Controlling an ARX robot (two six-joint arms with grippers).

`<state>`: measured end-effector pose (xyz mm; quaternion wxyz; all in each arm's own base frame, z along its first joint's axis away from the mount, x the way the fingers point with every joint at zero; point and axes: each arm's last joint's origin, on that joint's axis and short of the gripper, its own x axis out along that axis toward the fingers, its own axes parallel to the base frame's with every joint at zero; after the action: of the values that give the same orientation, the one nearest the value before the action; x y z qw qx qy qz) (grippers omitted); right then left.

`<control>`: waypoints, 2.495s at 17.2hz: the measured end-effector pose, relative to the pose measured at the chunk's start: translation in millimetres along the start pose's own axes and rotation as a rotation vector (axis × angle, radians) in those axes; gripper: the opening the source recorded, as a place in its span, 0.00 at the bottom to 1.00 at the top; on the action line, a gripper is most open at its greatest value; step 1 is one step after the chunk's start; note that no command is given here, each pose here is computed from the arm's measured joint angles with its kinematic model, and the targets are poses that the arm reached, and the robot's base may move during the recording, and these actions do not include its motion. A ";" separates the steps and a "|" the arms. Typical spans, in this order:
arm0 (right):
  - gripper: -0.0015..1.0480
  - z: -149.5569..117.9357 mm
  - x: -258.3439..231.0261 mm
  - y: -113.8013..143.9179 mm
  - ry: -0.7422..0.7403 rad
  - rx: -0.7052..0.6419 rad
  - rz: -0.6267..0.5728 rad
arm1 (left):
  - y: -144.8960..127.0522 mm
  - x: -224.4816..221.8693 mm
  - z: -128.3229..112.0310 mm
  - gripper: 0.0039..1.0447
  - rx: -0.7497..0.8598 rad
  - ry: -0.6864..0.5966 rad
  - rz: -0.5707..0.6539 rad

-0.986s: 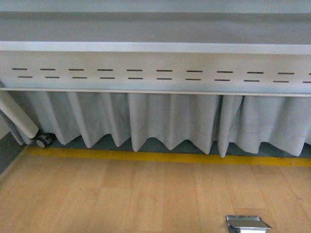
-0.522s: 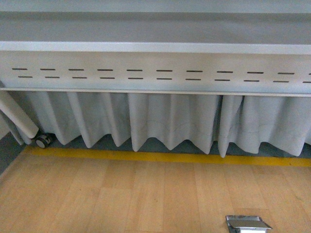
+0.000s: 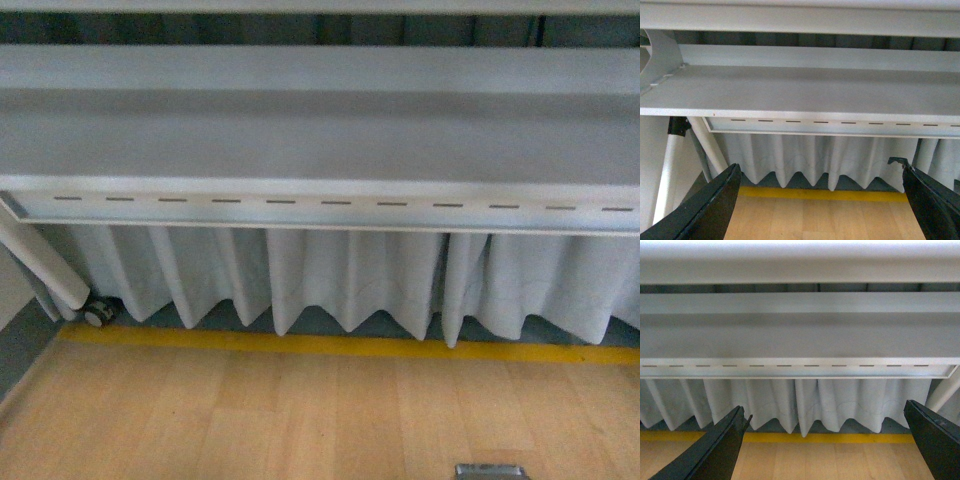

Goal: Open oven

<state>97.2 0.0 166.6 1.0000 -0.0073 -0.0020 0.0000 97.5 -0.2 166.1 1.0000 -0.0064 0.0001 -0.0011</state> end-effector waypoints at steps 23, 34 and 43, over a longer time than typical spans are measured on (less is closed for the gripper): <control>0.94 0.7 0.1 0.0 -0.007 0.000 0.000 | 0.0 -0.1 1.4 0.94 0.002 -0.010 0.001; 0.94 -0.1 0.1 0.0 0.001 0.000 0.000 | 0.0 0.0 0.2 0.94 0.002 -0.001 0.000; 0.94 0.0 0.0 0.0 0.000 0.000 0.000 | 0.0 0.0 0.2 0.94 0.003 -0.001 0.000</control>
<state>97.2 0.0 166.6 1.0000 -0.0073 -0.0020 0.0000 97.5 -0.2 166.3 1.0000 -0.0051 -0.0005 -0.0010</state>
